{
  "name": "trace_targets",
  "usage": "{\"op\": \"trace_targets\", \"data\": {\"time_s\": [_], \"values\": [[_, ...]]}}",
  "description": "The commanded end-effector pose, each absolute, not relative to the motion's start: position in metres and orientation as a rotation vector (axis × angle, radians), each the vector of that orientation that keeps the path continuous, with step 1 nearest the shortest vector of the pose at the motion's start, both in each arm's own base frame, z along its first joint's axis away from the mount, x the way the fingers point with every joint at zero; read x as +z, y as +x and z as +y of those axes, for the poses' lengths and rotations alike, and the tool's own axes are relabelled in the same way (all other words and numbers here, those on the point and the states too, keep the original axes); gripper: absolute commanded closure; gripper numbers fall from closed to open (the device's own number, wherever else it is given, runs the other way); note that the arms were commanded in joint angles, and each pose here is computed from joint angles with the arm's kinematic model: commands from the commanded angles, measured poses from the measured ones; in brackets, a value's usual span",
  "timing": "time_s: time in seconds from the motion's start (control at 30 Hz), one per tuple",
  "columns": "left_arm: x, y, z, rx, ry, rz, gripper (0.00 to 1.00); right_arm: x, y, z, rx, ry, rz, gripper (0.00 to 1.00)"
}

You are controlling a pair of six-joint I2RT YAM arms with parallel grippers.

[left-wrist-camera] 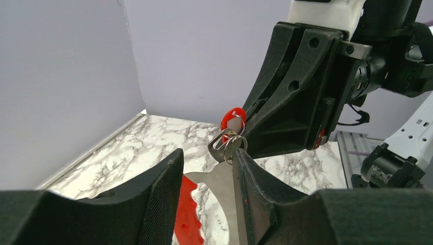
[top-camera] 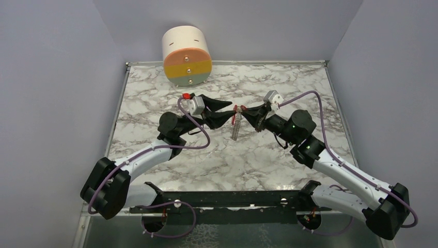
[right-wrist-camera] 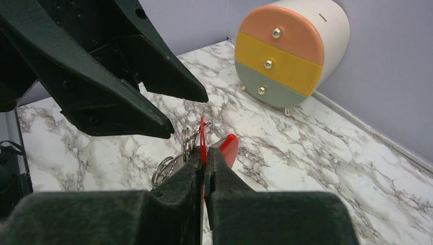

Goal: Remove the keys from the keyring

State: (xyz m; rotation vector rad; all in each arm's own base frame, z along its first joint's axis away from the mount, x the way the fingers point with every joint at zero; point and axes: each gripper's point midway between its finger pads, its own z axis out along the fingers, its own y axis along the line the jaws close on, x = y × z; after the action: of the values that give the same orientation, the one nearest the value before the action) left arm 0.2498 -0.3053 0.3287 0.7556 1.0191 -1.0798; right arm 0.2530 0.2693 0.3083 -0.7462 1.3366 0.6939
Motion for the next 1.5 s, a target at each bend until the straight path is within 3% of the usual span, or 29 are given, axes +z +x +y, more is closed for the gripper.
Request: {"op": "trace_targets", "data": {"time_s": [0.0,0.1,0.33,0.83,1.23,1.47], "values": [[0.331,0.253,-0.309,-1.06,0.789,1.003,0.57,0.327,0.252,0.265,0.696,-0.705,1.283,0.99],[0.33,0.254,-0.312,-1.066,0.802,1.003,0.58,0.327,0.252,0.264,0.696,-0.704,1.283,0.99],[0.333,0.251,-0.32,-1.111,0.838,0.99,0.8,0.326,0.252,0.264,0.695,-0.701,1.285,0.99],[0.341,0.239,-0.318,-1.148,0.857,0.95,0.8,0.325,0.251,0.266,0.704,-0.703,1.287,0.99],[0.343,0.229,-0.32,-1.193,0.883,0.924,0.9,0.324,0.252,0.266,0.703,-0.703,1.29,0.99],[0.338,0.23,-0.323,-1.215,0.889,0.938,0.87,0.326,0.252,0.267,0.707,-0.705,1.288,0.99]]}}
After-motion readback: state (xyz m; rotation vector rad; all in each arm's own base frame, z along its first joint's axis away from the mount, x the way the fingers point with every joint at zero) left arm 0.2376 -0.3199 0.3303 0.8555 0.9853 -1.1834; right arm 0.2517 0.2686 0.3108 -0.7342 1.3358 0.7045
